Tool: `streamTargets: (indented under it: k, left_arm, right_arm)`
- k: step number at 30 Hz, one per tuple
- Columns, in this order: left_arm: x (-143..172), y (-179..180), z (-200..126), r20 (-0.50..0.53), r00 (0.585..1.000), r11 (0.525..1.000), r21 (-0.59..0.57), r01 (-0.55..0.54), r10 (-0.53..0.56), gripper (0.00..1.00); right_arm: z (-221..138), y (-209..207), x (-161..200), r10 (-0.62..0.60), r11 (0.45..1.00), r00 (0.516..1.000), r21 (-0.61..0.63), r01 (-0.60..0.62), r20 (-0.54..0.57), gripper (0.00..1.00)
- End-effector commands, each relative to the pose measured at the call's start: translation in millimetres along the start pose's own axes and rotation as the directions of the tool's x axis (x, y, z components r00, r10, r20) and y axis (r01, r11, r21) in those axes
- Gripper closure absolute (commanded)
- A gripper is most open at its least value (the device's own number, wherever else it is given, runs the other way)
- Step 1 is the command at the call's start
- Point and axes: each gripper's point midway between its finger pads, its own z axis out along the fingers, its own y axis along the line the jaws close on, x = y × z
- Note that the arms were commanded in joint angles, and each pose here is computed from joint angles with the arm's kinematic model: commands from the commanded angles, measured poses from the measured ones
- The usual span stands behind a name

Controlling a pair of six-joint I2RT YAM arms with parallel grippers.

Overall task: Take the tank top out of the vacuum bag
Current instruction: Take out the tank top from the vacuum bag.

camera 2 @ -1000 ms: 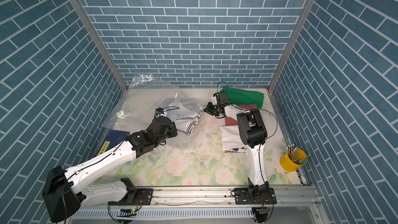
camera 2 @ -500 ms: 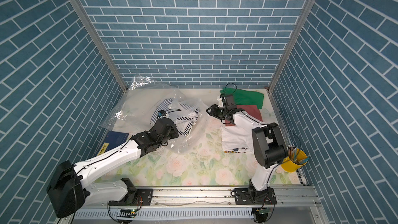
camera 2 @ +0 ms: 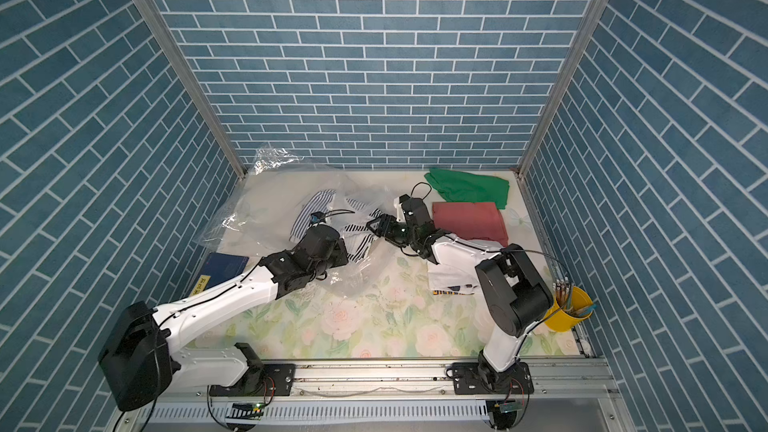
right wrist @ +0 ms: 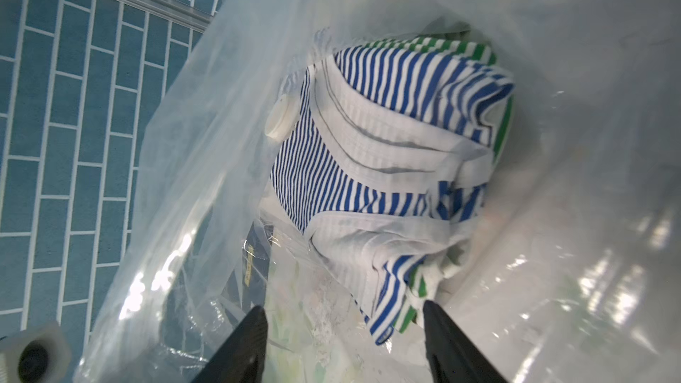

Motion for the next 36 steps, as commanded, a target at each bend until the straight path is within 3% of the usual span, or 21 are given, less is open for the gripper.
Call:
streamTargets:
  k: [1, 16, 36]
  left_arm:
    - [-10.2, -0.8, -2.3, 0.021, 1.0, 1.0, -0.016, -0.018, 0.018, 1.0]
    - [-9.3, -0.4, -0.7, 0.025, 1.0, 1.0, -0.014, -0.017, 0.017, 1.0]
    - [-11.1, -1.0, 0.0, 0.034, 0.999, 1.0, -0.014, -0.026, 0.026, 1.0]
  right_arm:
    - [7.8, 12.8, -10.4, 0.039, 0.998, 0.999, -0.057, -0.038, 0.029, 0.35]
    - [33.4, -10.1, 2.1, 0.109, 0.994, 0.994, -0.024, -0.11, -0.025, 0.43]
    - [64.1, -31.5, 15.1, 0.154, 0.987, 0.984, -0.022, -0.157, -0.09, 0.43]
